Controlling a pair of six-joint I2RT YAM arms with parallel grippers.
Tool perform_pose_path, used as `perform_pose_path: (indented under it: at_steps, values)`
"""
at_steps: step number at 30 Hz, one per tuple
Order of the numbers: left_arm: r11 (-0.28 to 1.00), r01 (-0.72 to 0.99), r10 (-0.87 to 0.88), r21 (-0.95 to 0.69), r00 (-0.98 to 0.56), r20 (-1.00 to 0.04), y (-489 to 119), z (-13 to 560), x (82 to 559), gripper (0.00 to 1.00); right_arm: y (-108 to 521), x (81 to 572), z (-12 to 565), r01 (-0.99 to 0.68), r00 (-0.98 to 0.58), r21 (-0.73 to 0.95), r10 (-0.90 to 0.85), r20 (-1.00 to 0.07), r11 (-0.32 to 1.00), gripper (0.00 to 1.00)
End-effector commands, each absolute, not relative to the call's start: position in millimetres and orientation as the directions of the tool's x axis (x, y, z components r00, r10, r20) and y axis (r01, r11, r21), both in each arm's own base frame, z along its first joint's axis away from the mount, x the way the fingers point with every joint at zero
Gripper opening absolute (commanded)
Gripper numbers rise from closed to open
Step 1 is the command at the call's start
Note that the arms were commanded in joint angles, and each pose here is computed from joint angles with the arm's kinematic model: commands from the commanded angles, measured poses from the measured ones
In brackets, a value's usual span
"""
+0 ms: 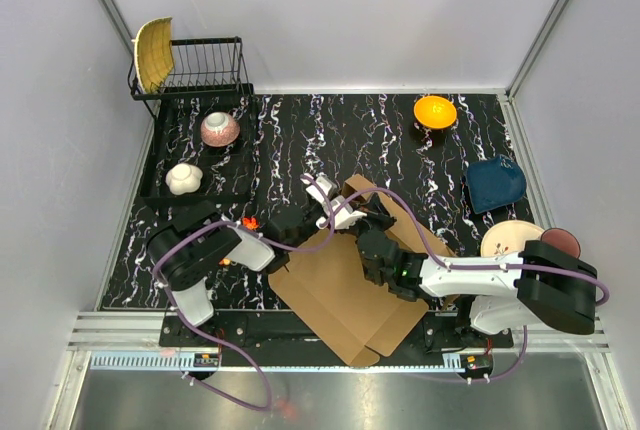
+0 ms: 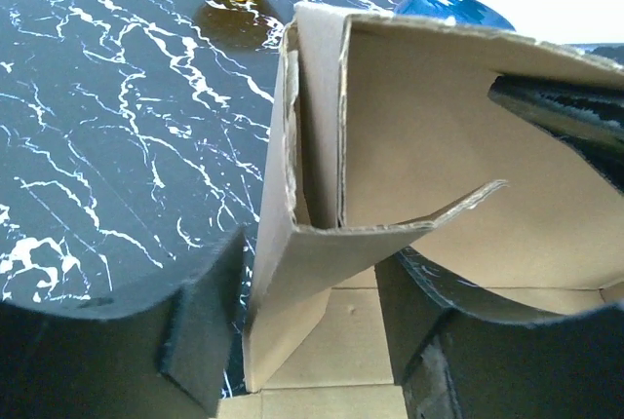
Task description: Fold the paper box
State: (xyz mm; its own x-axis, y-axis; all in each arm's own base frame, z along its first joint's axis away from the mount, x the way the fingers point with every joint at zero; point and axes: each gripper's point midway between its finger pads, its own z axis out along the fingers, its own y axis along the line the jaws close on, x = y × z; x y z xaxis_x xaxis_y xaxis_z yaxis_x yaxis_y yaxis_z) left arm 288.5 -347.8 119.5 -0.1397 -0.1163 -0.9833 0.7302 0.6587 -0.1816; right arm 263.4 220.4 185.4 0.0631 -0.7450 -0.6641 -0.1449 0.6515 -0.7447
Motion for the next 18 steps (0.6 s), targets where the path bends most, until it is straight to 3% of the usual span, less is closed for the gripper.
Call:
perform_pose_path:
  at_steps: [1, 7, 13, 18]
  values:
    - [0.602, 0.784, -0.431, -0.153, 0.158, -0.888, -351, 240, 301, 0.56, 246, 249, 139, -0.343, 0.087, -0.717, -0.739, -0.668, 0.608, 0.0]
    - [0.579, 0.805, -0.422, -0.129, 0.16, -0.892, -353, 237, 305, 0.31, 247, 248, 137, -0.359, 0.085, -0.711, -0.737, -0.67, 0.605, 0.0]
    - [0.59, 0.799, -0.405, -0.118, 0.166, -0.899, -351, 231, 309, 0.2, 250, 248, 135, -0.369, 0.084, -0.706, -0.735, -0.673, 0.605, 0.0]
    - [0.597, 0.793, -0.401, -0.122, 0.164, -0.901, -350, 229, 310, 0.0, 250, 248, 137, -0.366, 0.083, -0.705, -0.733, -0.675, 0.607, 0.0]
